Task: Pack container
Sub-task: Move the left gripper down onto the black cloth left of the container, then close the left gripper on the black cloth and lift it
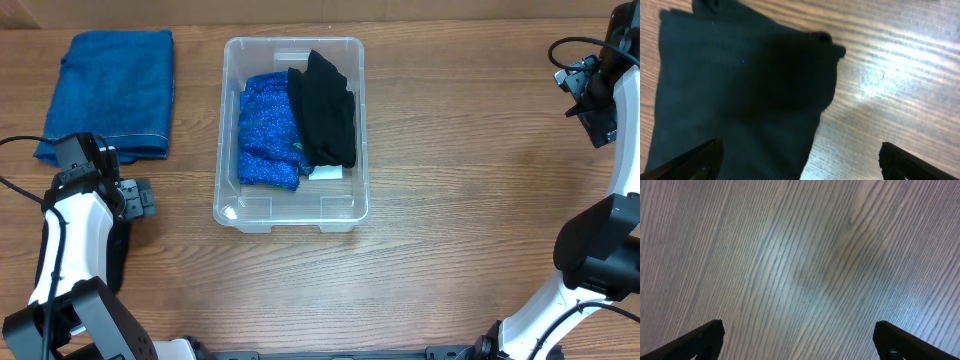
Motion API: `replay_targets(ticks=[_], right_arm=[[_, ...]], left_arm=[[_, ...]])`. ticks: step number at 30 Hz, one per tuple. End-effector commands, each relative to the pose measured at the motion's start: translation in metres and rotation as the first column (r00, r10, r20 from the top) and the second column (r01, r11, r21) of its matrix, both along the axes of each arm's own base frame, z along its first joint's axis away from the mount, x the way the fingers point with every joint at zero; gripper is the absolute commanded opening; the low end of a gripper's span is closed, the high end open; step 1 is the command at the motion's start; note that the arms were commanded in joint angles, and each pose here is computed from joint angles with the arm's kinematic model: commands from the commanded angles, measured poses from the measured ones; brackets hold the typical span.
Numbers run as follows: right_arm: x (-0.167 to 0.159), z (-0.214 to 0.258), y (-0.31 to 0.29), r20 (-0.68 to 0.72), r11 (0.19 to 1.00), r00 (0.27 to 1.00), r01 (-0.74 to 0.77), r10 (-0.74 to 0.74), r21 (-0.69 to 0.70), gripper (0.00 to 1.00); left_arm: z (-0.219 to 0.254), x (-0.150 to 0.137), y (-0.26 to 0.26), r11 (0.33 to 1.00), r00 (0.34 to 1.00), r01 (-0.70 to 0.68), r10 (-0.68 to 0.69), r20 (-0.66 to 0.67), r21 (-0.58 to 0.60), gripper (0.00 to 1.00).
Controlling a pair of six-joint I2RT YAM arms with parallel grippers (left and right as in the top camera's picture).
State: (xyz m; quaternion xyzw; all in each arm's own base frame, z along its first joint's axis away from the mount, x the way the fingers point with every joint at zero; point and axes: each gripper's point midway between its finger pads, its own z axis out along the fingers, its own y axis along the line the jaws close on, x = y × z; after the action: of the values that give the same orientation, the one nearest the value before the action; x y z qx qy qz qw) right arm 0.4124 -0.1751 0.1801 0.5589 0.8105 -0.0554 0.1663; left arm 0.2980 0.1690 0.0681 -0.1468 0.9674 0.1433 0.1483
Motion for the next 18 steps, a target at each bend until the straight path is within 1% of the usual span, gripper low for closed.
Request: replay_targets(ticks=[1, 6, 13, 15, 18], right_arm=[[0.000, 0.001, -0.002, 0.002, 1.000, 1.000, 0.007, -0.007, -0.007, 1.00], [0.000, 0.001, -0.002, 0.002, 1.000, 1.000, 0.007, -0.007, -0.007, 1.00], [0.000, 0.001, -0.002, 0.002, 1.000, 1.000, 0.007, -0.007, -0.007, 1.00], [0.000, 0.001, -0.002, 0.002, 1.000, 1.000, 0.007, -0.007, -0.007, 1.00], [0.000, 0.001, -0.002, 0.002, 1.000, 1.000, 0.007, -0.007, -0.007, 1.00]], left_arm=[[-0.002, -0.007, -0.001, 1.000, 0.999, 0.008, -0.008, -0.050, -0.002, 1.00], [-0.009, -0.014, 0.003, 1.000, 0.996, -0.003, 0.005, -0.094, 0.017, 1.00], [-0.016, -0.015, 0.012, 0.998, 0.992, -0.016, 0.024, -0.124, 0.059, 1.00], [-0.025, -0.016, 0.013, 0.998, 0.988, -0.016, 0.024, -0.151, 0.055, 1.00], [-0.043, -0.026, 0.017, 0.997, 0.972, -0.021, 0.036, -0.234, 0.068, 1.00]])
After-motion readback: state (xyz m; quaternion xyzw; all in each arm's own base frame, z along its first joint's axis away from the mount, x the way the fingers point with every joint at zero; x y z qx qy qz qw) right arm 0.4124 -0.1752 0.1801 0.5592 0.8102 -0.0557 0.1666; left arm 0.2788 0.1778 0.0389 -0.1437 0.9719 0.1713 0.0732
